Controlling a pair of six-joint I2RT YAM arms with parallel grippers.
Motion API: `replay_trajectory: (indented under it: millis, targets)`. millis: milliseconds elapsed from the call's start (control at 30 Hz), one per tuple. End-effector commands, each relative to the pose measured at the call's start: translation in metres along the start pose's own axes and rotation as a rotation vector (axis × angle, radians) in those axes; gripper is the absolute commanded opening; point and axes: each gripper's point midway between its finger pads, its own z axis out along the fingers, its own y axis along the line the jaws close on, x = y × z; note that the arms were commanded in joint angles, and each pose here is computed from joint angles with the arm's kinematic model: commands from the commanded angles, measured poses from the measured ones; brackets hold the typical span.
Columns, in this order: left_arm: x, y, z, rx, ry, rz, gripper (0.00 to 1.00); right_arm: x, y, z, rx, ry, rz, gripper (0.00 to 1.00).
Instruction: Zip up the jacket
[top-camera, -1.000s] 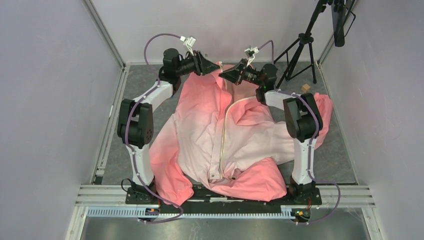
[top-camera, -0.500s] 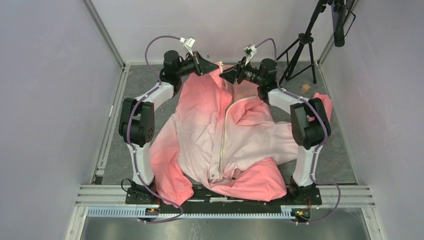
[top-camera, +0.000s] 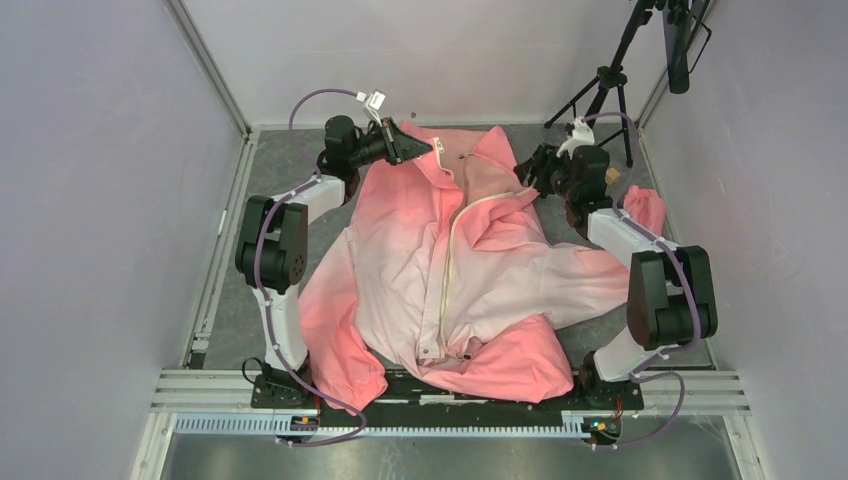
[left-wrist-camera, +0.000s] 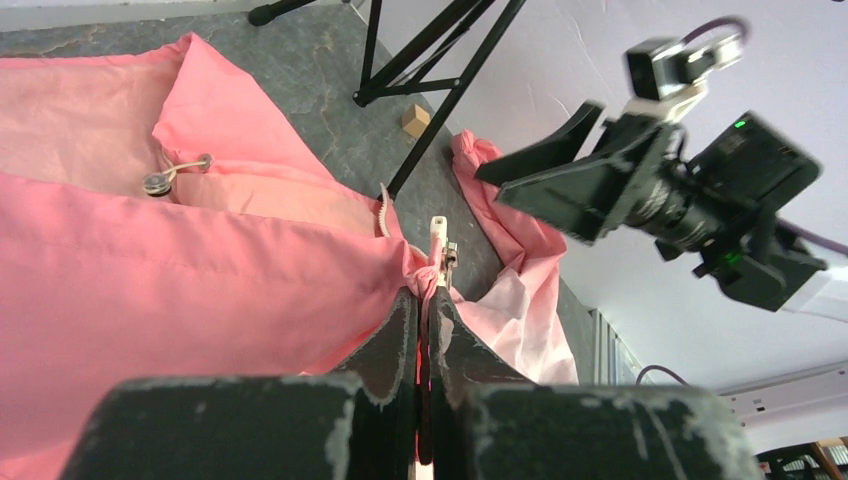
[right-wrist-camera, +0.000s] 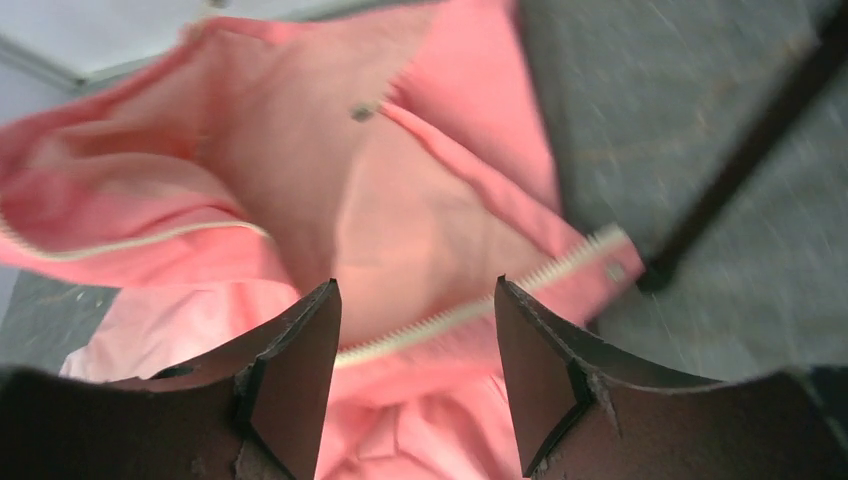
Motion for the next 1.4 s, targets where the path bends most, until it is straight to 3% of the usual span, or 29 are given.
replay_trajectory:
  millis: [0,300,400,967,1167,1367]
  targets:
    - [-0.033,-0.048,-0.005,0.089,-0.066,0.077,0.02,0.015,-0.043,-0.015,0.200,-0.035,0.162,0.62]
    - [-0.032,-0.050,0.000,0.100,-0.056,0.070,0.02,0.042,-0.089,-0.014,0.278,-0.102,0.329,0.55]
    - [-0.031,-0.051,0.002,0.103,-0.051,0.069,0.02,0.046,-0.092,-0.002,0.238,-0.133,0.351,0.45]
    - [-0.026,-0.048,0.004,0.102,-0.027,0.069,0.02,0.055,-0.109,0.045,0.174,-0.184,0.444,0.43]
    - [-0.027,-0.048,0.005,0.105,-0.027,0.067,0.02,0.045,-0.103,0.051,0.123,-0.212,0.412,0.26]
    - [-0.028,-0.050,0.004,0.110,-0.026,0.069,0.02,0.025,-0.089,0.048,0.049,-0.264,0.329,0.03]
